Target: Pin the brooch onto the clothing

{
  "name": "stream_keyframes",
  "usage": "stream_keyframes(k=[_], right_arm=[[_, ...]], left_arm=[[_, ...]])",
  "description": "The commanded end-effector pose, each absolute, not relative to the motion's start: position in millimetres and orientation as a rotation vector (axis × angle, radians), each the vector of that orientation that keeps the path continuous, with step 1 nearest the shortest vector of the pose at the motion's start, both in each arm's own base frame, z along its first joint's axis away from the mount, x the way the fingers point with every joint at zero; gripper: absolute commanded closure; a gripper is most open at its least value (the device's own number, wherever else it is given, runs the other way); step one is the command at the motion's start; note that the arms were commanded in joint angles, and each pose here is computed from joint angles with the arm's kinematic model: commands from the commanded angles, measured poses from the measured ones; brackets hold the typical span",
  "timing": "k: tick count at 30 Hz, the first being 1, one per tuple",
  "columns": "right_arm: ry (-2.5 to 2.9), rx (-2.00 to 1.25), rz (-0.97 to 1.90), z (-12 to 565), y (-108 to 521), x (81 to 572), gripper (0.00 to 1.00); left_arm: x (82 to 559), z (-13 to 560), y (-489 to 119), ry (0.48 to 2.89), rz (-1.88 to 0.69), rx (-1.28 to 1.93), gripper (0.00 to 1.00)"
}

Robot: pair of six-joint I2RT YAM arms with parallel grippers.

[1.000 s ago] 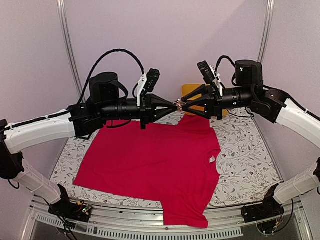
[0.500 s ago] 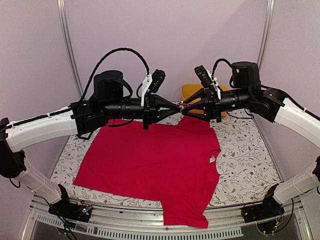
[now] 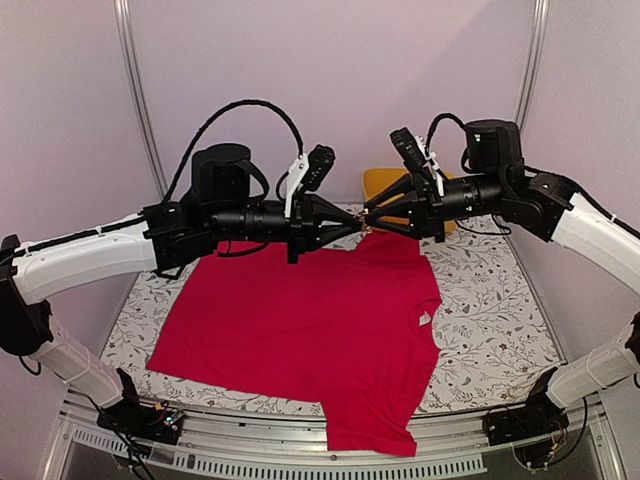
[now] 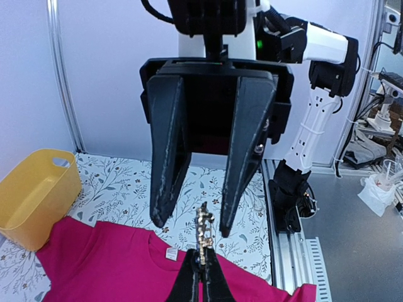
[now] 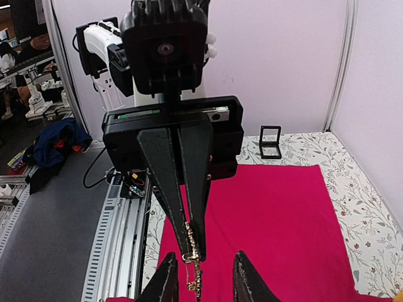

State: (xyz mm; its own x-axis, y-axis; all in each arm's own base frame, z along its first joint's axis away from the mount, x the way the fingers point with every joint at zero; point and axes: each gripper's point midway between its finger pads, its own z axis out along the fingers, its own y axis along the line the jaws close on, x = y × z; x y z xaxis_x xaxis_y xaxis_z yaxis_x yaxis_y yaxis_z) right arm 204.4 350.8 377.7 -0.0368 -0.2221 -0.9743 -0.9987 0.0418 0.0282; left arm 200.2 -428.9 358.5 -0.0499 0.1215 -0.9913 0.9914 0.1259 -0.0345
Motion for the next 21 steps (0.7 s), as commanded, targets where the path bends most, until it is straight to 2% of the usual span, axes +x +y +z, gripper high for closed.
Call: stream_keyframes(k=[1, 6, 21], right_arm=[[1.401, -1.343, 1.061, 384.9, 345.2, 198.4, 0.72], [1.408, -1.339, 1.050, 384.4, 344.6, 199.7, 0.84], [1.437, -1.325, 1.044, 378.3, 348.3, 207.0, 1.00]], left_arm=[[195.1, 368.5, -433.1, 1.354, -1.094, 1.198, 1.00], [194.5, 367.4, -433.3, 1.354, -1.098, 1.202, 1.00], [182.2, 370.2, -439.6, 1.292, -1.098, 1.254, 1.00]])
